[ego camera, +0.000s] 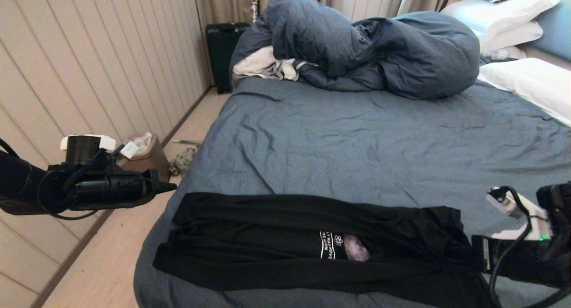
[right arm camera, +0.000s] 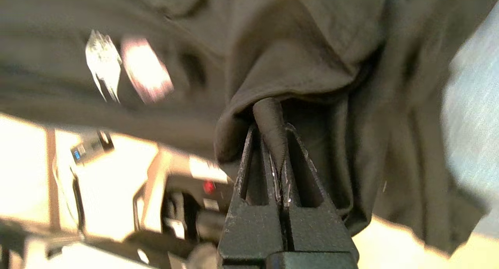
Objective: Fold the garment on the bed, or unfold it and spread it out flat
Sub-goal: Fold the black T-shirt
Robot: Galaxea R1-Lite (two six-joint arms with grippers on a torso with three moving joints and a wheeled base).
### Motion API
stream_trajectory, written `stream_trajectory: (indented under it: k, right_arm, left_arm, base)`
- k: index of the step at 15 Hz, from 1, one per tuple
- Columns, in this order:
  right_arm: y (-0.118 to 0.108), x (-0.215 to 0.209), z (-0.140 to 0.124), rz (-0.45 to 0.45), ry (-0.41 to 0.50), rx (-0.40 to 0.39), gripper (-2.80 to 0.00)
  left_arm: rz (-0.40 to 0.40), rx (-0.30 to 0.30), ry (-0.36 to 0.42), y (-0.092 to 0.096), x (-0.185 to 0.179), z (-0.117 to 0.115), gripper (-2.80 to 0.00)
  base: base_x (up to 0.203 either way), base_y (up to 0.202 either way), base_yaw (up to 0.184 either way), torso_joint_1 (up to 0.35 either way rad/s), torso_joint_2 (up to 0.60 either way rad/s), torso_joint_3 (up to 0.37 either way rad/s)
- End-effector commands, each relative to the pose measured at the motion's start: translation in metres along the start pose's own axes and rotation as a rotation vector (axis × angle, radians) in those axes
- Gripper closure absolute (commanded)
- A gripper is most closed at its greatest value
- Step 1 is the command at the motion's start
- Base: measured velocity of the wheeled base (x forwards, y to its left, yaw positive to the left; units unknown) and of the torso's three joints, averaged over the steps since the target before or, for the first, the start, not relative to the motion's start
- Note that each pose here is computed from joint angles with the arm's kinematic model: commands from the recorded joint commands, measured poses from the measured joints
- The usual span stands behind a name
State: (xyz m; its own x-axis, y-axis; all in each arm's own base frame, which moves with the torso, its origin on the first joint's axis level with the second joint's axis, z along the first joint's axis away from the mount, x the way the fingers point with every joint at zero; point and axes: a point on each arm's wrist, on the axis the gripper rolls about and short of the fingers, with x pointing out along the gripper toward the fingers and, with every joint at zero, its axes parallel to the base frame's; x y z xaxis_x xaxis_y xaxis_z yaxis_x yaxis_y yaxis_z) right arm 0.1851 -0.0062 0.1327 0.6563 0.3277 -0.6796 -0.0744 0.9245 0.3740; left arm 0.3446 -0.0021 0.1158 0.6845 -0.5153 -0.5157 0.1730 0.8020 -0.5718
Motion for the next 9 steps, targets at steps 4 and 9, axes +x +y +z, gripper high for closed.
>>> stream_trajectory:
  k: [4,9]
  right_arm:
    - [-0.015,0.011,-0.022,-0.036,0.107,0.015,0.00]
    - [-0.017,0.009,-0.020,-0.034,0.091,0.011,-2.80]
  left_arm:
    - [-0.004,-0.001,0.000,0.000,0.000,0.000,0.00]
    - [-0.004,-0.002,0.002,0.000,0.000,-0.001,0.00]
  base:
    - [0.000,0.000,0.000,0.000,0.00,0.000]
    - [0.000,0.000,0.000,0.000,0.00,0.000]
